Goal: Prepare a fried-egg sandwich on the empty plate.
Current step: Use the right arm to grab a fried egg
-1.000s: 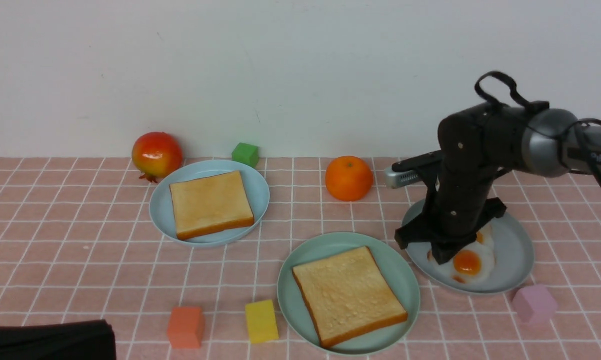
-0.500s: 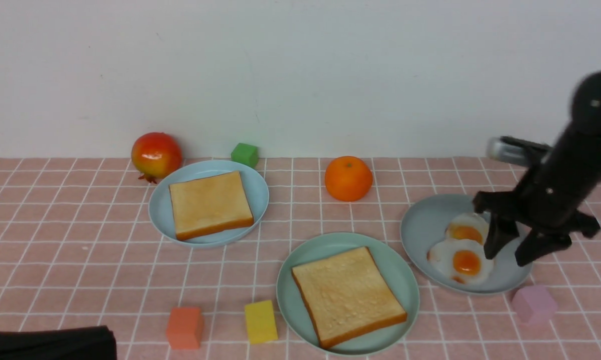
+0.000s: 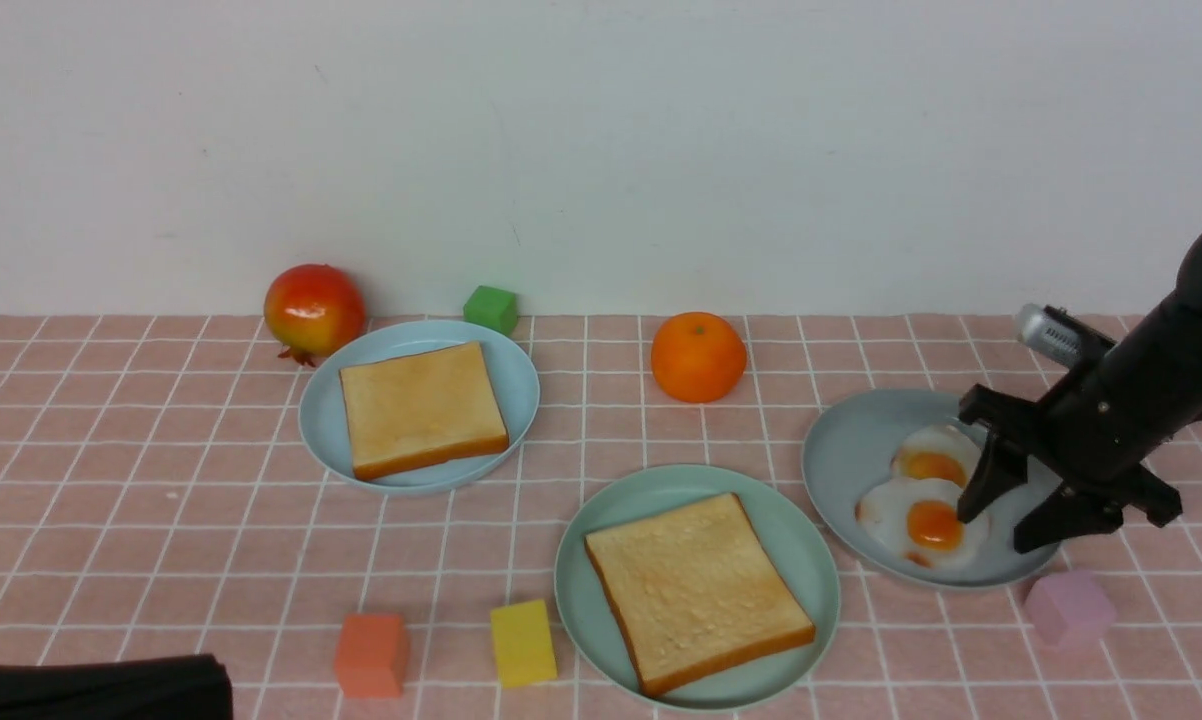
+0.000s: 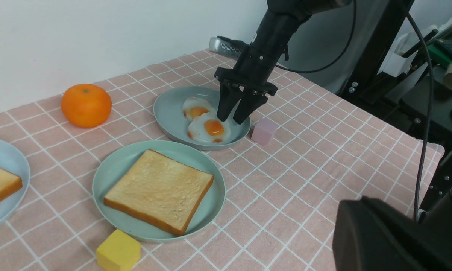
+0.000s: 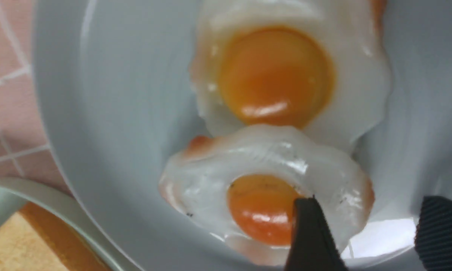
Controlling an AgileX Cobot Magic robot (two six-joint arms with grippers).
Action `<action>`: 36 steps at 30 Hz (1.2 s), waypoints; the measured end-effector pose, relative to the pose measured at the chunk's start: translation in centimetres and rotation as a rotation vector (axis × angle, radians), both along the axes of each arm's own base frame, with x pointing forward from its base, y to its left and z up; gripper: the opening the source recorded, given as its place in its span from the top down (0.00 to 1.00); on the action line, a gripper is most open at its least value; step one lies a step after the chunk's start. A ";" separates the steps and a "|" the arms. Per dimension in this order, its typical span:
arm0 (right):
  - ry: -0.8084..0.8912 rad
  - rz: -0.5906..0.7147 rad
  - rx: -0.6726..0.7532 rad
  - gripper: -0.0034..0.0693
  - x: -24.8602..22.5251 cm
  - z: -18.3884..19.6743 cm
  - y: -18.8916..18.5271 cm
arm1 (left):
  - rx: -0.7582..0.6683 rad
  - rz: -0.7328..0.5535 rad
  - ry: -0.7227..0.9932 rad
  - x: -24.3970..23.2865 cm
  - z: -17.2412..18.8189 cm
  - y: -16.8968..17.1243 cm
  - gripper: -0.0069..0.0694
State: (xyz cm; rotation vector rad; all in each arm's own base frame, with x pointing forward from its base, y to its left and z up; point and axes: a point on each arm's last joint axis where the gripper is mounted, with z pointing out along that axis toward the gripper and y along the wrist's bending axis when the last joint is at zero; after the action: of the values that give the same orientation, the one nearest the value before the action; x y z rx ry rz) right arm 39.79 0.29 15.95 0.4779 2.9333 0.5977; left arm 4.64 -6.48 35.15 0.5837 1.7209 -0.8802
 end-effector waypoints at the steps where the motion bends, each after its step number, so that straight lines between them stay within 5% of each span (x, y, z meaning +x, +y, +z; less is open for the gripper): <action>1: -0.004 -0.004 0.001 0.39 0.0 0.0 0.0 | 0.000 0.000 0.000 0.0 0.0 0.0 0.89; 20: -0.059 -0.031 0.032 0.40 1.0 -0.8 0.2 | 0.000 0.000 0.000 0.0 0.0 0.0 0.89; 24: -0.067 -0.010 0.028 0.46 1.0 -0.8 0.2 | 0.000 0.000 0.000 0.0 0.0 0.0 0.89; 30: -0.059 0.016 0.037 0.68 0.8 -0.8 0.3 | 0.000 0.000 0.000 0.0 0.0 0.0 0.89; 36: -0.051 0.032 0.032 0.72 0.7 -0.6 0.2 | 0.000 0.000 0.000 0.0 0.0 0.0 0.89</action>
State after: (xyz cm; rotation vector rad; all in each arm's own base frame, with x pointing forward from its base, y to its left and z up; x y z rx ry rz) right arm 40.46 0.53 15.36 0.4131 2.8920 0.6510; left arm 4.64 -6.48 35.15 0.5837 1.7209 -0.8802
